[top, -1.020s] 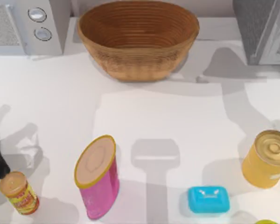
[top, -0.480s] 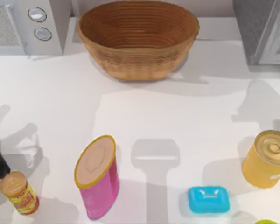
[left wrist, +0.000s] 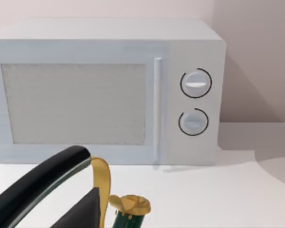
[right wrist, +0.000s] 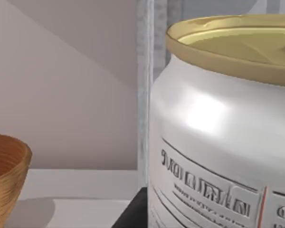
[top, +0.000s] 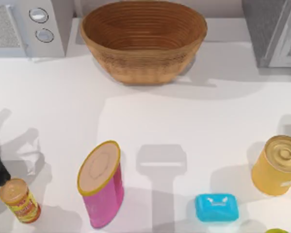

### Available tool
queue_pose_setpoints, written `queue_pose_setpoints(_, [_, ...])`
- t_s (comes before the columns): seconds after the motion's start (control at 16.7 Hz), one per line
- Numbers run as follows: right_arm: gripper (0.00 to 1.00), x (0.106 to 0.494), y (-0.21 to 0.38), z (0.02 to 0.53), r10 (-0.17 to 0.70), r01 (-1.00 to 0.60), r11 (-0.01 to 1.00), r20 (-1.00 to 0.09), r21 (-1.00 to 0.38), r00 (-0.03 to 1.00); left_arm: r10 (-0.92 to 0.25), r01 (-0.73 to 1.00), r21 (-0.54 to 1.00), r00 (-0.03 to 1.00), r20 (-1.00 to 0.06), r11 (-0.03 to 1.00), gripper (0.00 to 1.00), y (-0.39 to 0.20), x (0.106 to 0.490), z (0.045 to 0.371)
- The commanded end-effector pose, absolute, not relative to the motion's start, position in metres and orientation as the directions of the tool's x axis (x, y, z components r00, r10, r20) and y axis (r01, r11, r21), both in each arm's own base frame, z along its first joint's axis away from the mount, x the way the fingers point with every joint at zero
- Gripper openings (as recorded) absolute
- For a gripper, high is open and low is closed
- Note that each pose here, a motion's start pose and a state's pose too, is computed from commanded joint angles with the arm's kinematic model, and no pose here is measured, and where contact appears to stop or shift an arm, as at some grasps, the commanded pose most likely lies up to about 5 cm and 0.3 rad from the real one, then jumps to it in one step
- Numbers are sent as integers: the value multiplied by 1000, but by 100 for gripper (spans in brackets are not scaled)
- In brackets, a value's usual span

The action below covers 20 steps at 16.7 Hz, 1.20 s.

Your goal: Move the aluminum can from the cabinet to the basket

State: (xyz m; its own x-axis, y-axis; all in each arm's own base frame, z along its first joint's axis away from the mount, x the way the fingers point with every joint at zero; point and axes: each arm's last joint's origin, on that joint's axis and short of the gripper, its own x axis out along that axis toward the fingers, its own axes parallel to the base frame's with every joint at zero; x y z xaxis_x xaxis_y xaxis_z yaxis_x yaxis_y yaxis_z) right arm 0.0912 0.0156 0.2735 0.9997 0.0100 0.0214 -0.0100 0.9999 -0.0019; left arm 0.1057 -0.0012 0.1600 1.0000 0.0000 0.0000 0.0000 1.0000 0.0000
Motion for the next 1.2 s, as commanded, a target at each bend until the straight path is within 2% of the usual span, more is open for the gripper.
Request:
queue_pose_setpoints(0.24, [0,100,6,201,7,-7,1000,12,-2,1000,0,0,0,1000,0,1000,100,-1,106,160])
queue_pose_setpoints(0.48, [0,105,0,164,3,-3,1000,4,0,1000,0,0,0,1000,0,1000,100,-1,106,160])
queue_pose_setpoints(0.96, [0,107,-1,160,2,-2,1000,-13,2,1000,0,0,0,1000,0,1000,100,-1,106,160])
queue_pose_setpoints(1.2, [0,110,4,200,1,-1,1000,27,1,1000,0,0,0,1000,0,1000,100,-1,106,160])
